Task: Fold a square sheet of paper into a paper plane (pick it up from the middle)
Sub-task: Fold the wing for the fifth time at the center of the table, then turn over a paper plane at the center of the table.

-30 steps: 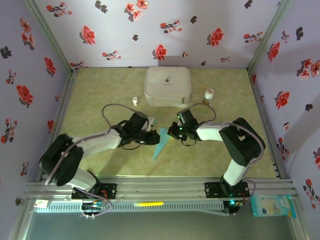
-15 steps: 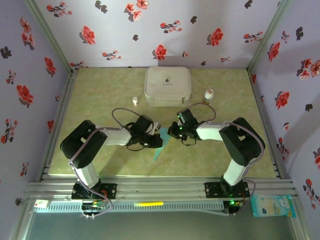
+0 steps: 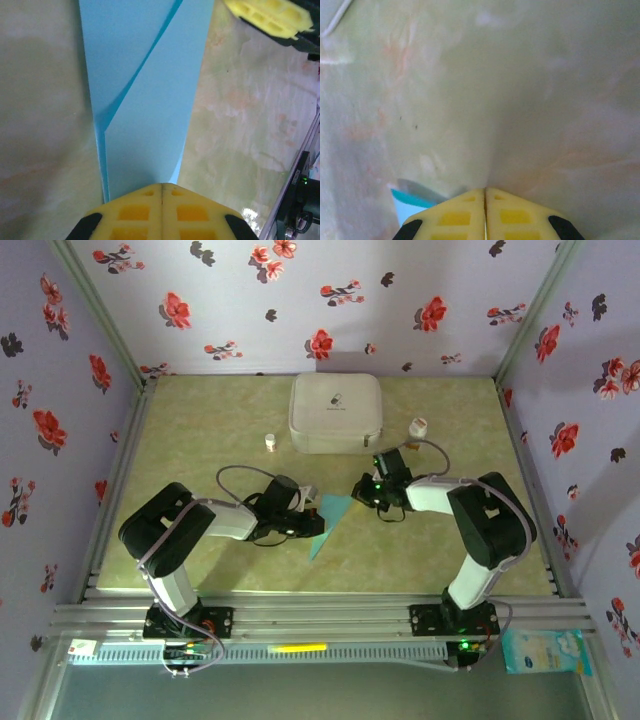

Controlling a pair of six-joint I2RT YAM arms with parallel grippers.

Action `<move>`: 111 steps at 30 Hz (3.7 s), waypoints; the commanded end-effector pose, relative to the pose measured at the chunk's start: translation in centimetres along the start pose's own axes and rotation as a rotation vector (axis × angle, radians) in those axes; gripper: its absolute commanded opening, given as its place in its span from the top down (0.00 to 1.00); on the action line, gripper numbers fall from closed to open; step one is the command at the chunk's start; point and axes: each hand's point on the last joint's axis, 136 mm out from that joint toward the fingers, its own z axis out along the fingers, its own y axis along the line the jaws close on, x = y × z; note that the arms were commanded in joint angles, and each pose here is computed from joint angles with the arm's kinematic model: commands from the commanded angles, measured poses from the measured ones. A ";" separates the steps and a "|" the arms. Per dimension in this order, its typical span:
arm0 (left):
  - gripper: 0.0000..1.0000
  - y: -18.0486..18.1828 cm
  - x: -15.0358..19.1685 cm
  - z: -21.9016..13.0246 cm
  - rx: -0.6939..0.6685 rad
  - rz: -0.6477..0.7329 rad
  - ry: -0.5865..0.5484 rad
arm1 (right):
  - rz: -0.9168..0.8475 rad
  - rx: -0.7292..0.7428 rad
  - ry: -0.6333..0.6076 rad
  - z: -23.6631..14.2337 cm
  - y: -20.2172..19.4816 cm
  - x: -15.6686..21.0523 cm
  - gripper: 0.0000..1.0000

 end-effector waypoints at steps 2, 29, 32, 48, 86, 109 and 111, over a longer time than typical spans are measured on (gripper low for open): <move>1.00 3.1 2.8 0.4 -0.123 -0.105 0.073 | -0.034 -0.012 -0.069 -2.2 1.0 -1.4 0.90; 0.78 0.0 -0.6 -5.2 -0.152 -0.073 0.017 | -0.023 -0.136 -0.002 -3.7 3.1 4.9 0.77; 0.78 0.3 -0.4 -4.6 -0.153 -0.076 0.044 | -0.021 -0.133 0.000 -3.6 3.1 4.9 0.77; 0.77 0.9 0.5 -3.1 -0.154 -0.090 0.124 | 0.012 -0.149 -0.002 -3.0 2.9 5.0 0.76; 0.73 -0.3 1.3 -1.4 -0.046 -0.089 0.170 | 0.027 -0.166 0.010 -2.4 2.9 5.2 0.75; 0.81 -0.9 1.6 -0.4 -0.031 -0.081 0.185 | 0.040 -0.163 0.025 -1.7 2.5 5.5 0.75; 0.85 -1.2 1.3 -0.4 -0.020 -0.080 0.173 | 0.042 -0.163 0.025 -1.7 2.5 5.5 0.74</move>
